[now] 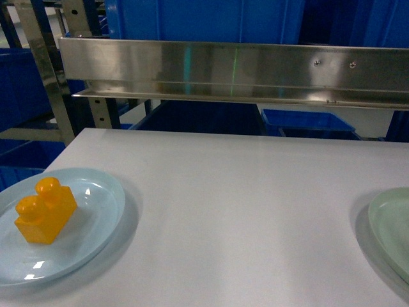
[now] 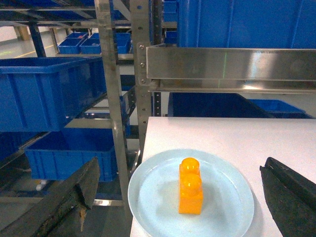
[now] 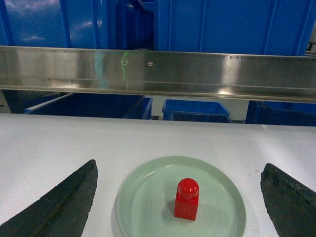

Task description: Sort and place red and yellow blocks in left bins

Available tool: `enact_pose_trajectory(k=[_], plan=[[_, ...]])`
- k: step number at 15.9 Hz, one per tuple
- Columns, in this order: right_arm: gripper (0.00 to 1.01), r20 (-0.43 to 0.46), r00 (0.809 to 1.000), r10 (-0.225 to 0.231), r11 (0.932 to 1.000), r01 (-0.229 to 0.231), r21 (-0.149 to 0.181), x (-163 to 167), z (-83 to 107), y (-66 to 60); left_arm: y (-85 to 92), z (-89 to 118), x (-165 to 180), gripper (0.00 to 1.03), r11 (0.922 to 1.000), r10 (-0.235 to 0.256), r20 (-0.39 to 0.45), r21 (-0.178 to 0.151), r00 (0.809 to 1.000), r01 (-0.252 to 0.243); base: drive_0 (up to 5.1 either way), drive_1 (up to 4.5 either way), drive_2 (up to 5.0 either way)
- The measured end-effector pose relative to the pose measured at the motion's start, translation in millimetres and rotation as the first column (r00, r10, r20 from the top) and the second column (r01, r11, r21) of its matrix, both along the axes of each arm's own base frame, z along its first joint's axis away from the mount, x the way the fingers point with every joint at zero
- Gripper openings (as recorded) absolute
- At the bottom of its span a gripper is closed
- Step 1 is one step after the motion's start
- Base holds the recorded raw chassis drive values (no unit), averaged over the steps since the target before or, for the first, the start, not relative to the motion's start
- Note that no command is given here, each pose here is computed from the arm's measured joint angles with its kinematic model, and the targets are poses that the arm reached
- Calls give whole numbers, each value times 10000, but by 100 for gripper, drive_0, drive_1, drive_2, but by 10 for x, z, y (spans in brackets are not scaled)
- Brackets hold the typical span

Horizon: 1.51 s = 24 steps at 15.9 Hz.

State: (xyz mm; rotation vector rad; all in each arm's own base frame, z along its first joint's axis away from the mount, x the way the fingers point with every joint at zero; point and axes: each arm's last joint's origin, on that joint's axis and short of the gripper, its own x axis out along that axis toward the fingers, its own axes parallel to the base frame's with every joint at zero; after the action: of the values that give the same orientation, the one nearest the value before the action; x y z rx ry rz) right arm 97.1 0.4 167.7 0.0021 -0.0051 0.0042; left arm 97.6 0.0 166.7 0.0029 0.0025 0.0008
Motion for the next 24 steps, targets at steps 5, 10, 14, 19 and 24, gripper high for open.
enact_pose_trajectory(k=[5,10,14,19,24], plan=[[98,0,10000,0,10000,0,0,0,0,0,0,0,0,98,10000,0,0,0,10000,0,0,0,0],[98,0,10000,0,10000,0,0,0,0,0,0,0,0,98,10000,-4,0,0,10000,4,0,0,0],[98,-4,10000,8,10000,-8,0,0,0,0,0,0,0,98,10000,0,4,0,10000,0,-50,-50,-50],[98,-8,10000,-50,10000,50,0,0,-1,-5,-3,1,0,98,10000,-50,8,0,10000,50,-67,-67,-67],[98,0,10000,-46,10000,46,0,0,0,-4,-1,0,0,98,10000,-11,0,0,10000,11,-40,-40,-40]])
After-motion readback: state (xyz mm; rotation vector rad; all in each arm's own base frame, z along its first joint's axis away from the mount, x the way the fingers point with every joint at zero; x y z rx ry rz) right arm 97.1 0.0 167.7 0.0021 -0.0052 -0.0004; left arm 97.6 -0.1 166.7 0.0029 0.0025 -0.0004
